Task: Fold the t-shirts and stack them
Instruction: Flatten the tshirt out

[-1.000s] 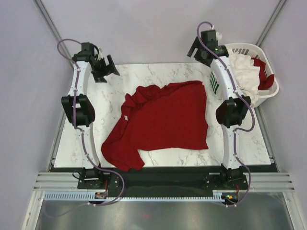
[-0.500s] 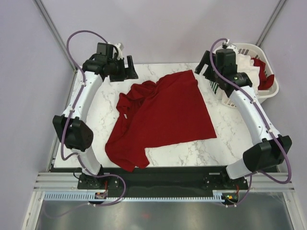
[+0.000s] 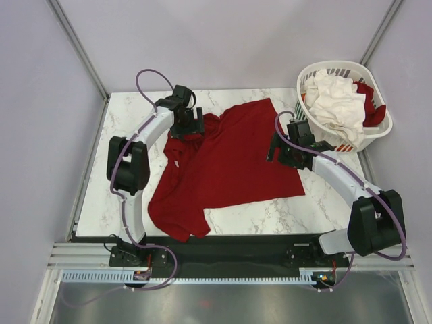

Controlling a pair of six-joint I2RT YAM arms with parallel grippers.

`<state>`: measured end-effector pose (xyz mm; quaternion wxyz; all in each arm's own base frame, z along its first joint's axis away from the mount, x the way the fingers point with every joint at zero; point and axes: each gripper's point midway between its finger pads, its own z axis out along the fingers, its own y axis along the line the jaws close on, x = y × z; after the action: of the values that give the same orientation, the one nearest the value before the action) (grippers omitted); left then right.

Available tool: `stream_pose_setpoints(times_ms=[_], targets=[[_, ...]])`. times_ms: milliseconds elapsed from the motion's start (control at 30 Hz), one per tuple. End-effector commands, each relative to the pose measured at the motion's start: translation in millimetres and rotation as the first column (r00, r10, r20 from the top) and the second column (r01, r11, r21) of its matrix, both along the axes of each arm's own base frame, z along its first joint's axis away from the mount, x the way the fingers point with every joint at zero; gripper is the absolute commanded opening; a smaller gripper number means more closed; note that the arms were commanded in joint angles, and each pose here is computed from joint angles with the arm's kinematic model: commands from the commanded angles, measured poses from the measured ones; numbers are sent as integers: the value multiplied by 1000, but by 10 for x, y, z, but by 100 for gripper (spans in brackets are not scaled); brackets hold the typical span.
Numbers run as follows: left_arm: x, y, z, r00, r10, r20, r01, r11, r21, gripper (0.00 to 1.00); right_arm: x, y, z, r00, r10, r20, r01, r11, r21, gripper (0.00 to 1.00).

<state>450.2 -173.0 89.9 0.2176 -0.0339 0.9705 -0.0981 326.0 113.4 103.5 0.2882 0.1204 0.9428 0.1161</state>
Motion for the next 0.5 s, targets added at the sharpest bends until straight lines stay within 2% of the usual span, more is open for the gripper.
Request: stream_pose_setpoints(times_ms=[0, 200, 467], targets=[[204, 39, 8, 990, 119, 78, -118, 993, -17, 93, 73, -5, 161, 996, 42, 81, -41, 999, -15, 98], [388, -21, -123, 980, 175, 98, -171, 984, -50, 89, 56, 16, 149, 996, 62, 68, -61, 998, -15, 98], [626, -136, -283, 973, 208, 97, -201, 976, -83, 78, 42, 48, 87, 995, 82, 48, -82, 997, -6, 98]])
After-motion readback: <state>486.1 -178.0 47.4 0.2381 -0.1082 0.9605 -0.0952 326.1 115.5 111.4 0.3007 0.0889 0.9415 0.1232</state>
